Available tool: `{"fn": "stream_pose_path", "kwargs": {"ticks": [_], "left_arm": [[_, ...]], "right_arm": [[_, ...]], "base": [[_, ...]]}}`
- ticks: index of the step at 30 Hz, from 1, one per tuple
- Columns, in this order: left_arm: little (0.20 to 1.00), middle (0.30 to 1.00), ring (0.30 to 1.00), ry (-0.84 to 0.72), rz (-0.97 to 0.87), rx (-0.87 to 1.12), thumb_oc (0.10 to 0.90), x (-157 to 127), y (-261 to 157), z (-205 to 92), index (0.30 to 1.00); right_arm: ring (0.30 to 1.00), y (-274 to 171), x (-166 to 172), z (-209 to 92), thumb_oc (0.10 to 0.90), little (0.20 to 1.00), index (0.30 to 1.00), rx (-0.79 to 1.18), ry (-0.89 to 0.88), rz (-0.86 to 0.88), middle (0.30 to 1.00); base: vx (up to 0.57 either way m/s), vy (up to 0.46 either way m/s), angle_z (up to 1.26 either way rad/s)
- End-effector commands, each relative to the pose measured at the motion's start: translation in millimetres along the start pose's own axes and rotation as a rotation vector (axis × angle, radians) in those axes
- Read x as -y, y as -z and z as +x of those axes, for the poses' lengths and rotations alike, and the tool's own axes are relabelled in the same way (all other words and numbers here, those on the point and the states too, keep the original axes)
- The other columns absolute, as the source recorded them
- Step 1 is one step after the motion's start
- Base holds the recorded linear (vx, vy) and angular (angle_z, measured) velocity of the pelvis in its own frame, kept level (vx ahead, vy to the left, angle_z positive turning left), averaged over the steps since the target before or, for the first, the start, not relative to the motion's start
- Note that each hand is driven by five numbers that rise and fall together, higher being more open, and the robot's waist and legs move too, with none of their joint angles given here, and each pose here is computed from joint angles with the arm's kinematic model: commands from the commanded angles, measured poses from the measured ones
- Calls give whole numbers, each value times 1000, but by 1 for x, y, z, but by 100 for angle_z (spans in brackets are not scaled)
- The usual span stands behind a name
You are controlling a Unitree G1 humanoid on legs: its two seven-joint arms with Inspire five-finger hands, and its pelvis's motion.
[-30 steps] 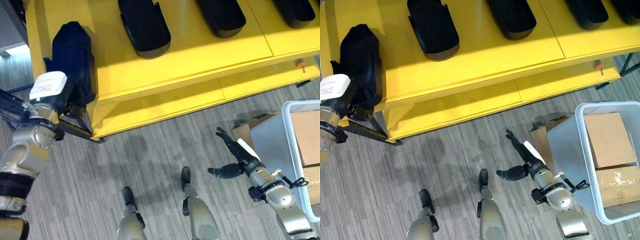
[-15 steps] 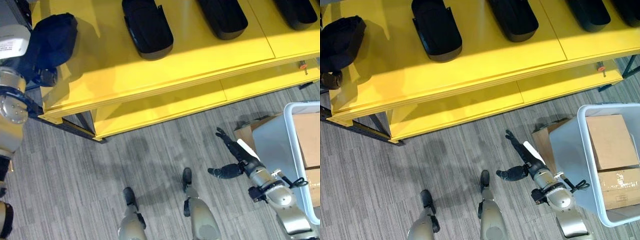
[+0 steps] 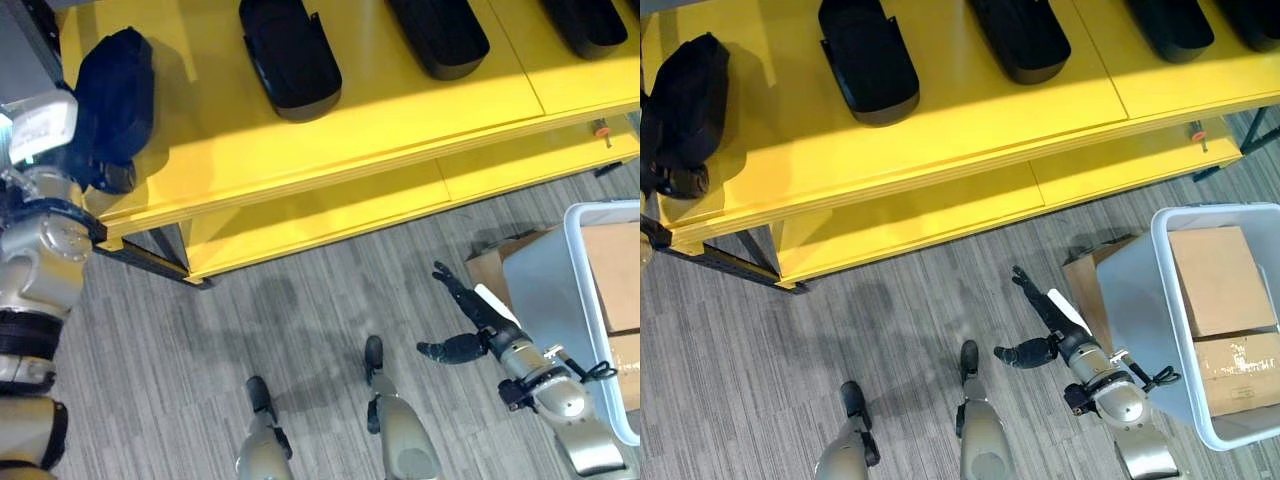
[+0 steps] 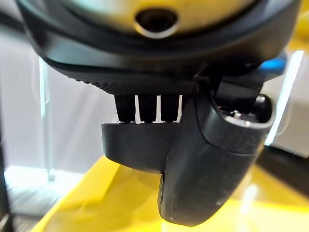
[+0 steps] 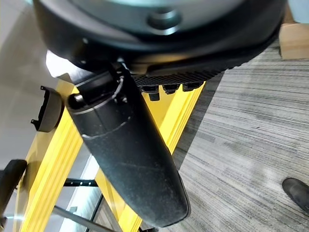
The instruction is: Move parts from the plastic box to the shelf.
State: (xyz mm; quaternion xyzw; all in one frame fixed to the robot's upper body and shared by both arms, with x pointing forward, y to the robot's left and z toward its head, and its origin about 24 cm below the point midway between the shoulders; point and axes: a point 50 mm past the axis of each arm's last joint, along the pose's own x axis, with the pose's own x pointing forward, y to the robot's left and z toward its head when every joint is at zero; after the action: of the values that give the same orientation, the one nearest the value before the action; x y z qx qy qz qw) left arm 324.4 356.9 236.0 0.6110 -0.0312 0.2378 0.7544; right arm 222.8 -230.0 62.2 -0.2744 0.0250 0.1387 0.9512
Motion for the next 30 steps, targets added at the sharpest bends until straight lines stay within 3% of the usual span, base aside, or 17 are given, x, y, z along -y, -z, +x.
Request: {"fn": "stream_pose_path", "kwargs": {"ticks": [1,30], "left_arm": [[300,300,300,-218,7,-1,400,-55,-3,15,300],[300,300,300,-187,78,-12,400,-59,-14,31,300]], "right_arm": [[1000,-32,21,-9,900,1000,1000,169,70,-75,1000],[1000,-30,21,-12,900,1000,1000,165,78,-83,1000]], "base": [[0,0,0],[0,0,0]]}}
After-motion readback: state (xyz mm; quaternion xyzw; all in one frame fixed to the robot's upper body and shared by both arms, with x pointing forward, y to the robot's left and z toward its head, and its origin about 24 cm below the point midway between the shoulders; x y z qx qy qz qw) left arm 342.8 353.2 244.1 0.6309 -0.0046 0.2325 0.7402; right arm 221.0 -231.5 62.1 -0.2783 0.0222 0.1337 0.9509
